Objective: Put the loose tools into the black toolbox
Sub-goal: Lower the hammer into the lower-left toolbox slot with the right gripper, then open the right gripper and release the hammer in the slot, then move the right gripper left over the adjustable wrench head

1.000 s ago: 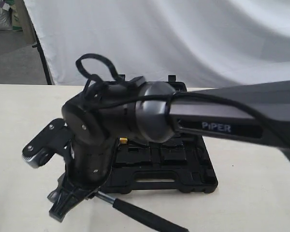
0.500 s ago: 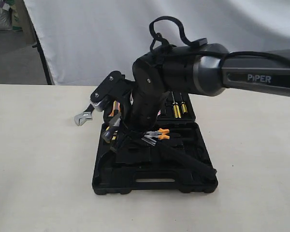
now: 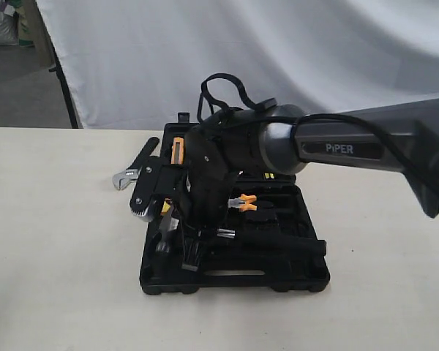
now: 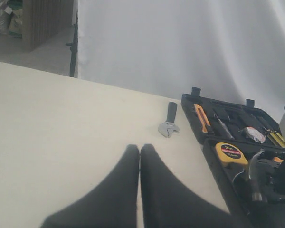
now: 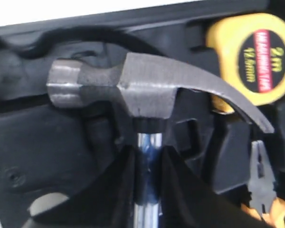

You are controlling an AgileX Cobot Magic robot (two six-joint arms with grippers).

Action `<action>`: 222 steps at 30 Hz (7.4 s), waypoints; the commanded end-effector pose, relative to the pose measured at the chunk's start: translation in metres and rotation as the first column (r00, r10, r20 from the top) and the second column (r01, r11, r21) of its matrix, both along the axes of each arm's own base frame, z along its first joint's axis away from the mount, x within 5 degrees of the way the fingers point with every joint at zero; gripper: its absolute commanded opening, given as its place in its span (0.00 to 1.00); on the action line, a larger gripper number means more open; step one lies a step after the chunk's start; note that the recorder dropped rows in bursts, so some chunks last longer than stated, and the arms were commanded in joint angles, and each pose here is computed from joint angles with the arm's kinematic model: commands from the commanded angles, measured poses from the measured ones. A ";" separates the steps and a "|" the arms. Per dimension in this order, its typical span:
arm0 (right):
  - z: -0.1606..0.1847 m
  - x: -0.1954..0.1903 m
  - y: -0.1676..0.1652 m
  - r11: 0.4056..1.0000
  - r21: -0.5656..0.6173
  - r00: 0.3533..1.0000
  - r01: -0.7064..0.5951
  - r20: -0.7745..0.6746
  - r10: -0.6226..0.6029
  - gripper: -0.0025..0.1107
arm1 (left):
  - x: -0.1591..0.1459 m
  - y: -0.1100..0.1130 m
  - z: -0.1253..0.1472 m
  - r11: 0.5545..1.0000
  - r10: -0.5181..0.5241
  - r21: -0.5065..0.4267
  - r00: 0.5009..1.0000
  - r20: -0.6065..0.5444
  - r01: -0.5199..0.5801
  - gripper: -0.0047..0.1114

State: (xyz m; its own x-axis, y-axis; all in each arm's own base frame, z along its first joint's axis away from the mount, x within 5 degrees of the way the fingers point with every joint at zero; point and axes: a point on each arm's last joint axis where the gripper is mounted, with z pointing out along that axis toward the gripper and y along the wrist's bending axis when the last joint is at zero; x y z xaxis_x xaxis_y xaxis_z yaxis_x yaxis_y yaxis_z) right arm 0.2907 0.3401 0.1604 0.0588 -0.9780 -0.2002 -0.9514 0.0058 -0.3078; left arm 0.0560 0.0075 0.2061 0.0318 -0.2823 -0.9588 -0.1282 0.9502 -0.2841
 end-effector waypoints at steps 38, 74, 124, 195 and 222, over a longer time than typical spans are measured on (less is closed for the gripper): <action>-0.017 -0.013 0.006 0.976 -0.073 0.977 -0.204 -0.082 0.198 0.02 | -0.001 0.001 0.002 1.000 0.026 0.001 1.000 0.013 -0.026 0.05; 0.009 0.001 -0.002 0.998 0.062 0.998 0.026 -0.053 -0.023 0.02 | -0.001 0.001 0.002 1.000 0.026 0.001 1.000 0.013 -0.026 0.05; -0.033 0.002 -0.012 0.985 -0.054 0.959 0.164 -0.227 -0.172 0.02 | -0.001 0.001 0.002 1.000 0.026 0.001 1.000 0.013 -0.026 0.05; -0.074 0.112 0.111 0.609 0.611 0.855 0.507 -0.266 -0.445 0.67 | -0.001 0.001 0.002 1.000 0.026 0.001 1.000 0.013 -0.026 0.05; -0.088 0.114 0.109 0.606 0.606 0.850 0.515 -0.271 -0.452 0.49 | -0.001 0.001 0.002 1.000 0.026 0.001 1.000 0.013 -0.026 0.05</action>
